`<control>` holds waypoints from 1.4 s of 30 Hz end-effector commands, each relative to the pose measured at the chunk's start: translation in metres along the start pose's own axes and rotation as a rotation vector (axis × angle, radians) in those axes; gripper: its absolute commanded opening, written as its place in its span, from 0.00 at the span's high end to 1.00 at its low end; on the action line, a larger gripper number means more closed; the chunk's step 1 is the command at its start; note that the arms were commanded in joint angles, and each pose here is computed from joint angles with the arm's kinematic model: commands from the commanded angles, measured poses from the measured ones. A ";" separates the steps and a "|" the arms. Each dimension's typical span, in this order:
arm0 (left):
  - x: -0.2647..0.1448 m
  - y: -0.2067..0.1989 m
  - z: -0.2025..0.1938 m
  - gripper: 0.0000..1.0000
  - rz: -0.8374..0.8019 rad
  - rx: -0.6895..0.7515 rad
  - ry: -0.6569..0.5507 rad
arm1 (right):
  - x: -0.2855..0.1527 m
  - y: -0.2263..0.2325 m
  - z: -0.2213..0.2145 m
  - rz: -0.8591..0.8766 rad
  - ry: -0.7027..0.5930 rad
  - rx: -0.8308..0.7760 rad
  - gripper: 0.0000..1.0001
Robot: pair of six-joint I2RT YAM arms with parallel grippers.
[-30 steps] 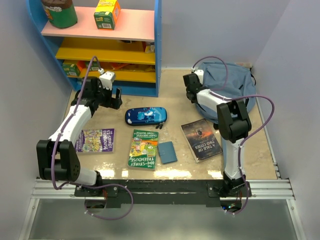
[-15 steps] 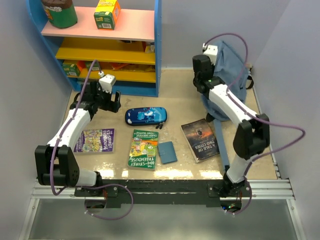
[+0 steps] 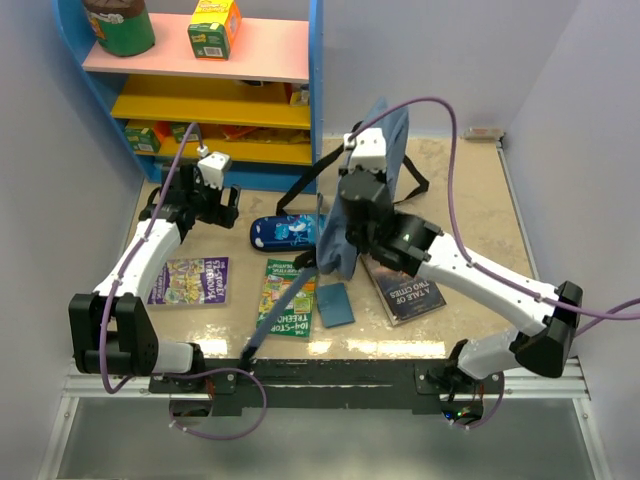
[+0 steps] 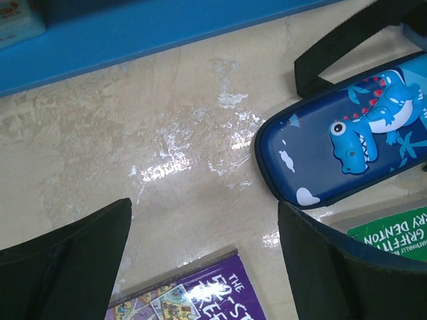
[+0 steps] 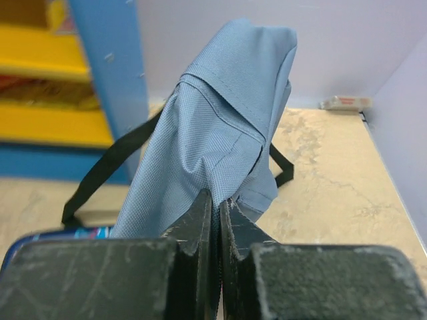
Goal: Pack the student bag
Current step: Pick up the student bag at the corner of the board, then place the student bag at the center of the board.
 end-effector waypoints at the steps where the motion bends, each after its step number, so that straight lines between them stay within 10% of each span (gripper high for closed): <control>1: -0.007 0.010 0.008 0.05 0.060 -0.003 -0.025 | -0.046 -0.001 0.015 0.006 -0.043 -0.038 1.00; 16: -0.016 0.037 0.020 0.00 0.156 -0.064 -0.037 | -0.162 0.128 -0.106 0.864 0.178 -0.376 0.94; 21: -0.042 0.069 0.046 0.00 0.177 -0.078 -0.122 | -0.206 0.163 -0.209 1.001 0.399 -0.446 0.38; 29: -0.055 0.061 0.061 0.00 0.085 -0.001 -0.167 | -0.215 0.171 -0.202 0.989 0.429 -0.314 0.08; 42: -0.017 -0.062 0.071 0.00 -0.280 0.204 -0.194 | -0.053 0.018 -0.106 0.487 0.305 0.205 0.22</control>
Point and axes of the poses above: each gripper's point midway between its finger pads, its own x axis out along the fingers, its own y axis along the line the jaws close on, z = x × y, the point moved 3 cm from there along -x, back along the fingers, and after that the axes turned 14 degrees about x, right-handed, at the moved point
